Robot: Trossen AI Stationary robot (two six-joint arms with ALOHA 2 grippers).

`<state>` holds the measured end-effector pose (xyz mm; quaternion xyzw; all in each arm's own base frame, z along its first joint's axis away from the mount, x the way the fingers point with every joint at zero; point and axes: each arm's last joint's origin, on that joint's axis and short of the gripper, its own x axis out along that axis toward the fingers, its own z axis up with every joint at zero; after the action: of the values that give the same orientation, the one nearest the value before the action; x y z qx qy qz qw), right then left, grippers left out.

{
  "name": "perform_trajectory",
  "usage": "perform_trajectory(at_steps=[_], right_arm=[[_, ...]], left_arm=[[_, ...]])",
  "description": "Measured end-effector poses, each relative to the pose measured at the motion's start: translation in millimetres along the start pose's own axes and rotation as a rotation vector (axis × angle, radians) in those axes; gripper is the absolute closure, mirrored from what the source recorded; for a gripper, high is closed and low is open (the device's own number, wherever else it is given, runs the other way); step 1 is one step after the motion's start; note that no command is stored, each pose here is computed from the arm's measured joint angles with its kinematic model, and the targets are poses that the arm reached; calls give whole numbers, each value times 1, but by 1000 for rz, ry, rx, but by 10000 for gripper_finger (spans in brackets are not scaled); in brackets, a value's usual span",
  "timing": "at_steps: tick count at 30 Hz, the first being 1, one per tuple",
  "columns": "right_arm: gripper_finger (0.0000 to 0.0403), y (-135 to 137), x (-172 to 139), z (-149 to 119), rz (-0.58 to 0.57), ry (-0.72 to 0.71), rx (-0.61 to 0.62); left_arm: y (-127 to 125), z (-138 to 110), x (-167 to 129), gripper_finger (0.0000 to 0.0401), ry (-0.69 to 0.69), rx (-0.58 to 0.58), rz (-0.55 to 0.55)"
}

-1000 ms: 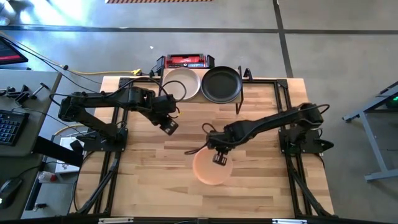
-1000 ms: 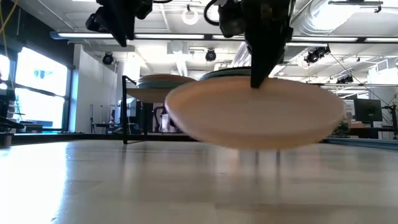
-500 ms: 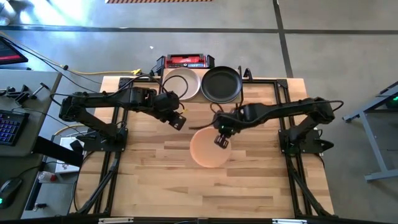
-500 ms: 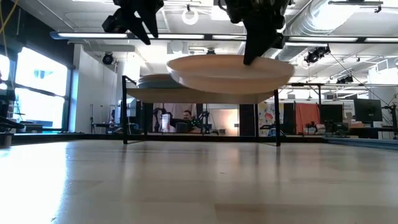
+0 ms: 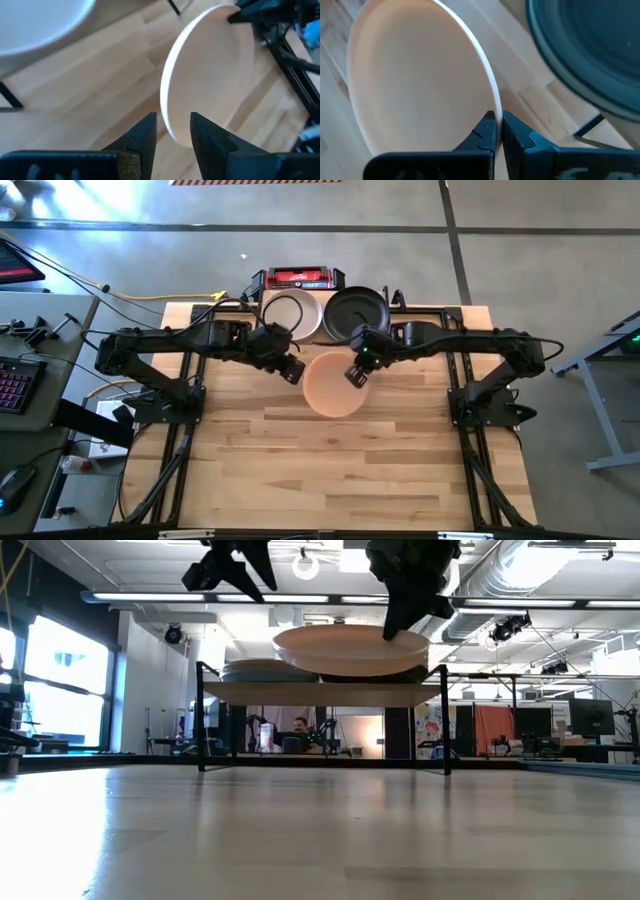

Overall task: Place and stack plates onto a shelf
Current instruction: Stack the light orange plate on the top of the white plate on the shelf

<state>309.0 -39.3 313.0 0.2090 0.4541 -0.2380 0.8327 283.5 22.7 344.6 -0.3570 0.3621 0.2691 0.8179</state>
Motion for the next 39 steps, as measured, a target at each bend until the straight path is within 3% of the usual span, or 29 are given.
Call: perform_trajectory(at_steps=[8, 29, 39], right_arm=[[403, -7, -2, 9, 13, -50, 17], [403, -6, -6, 16, 60, -125, 31], [403, -7, -6, 15, 60, -117, 34]], left_arm=[[1, 3, 0, 295, -74, -5, 49], [1, 6, 34, 297, -4, 37, 110], [0, 6, 34, 361, 1, 60, 93]])
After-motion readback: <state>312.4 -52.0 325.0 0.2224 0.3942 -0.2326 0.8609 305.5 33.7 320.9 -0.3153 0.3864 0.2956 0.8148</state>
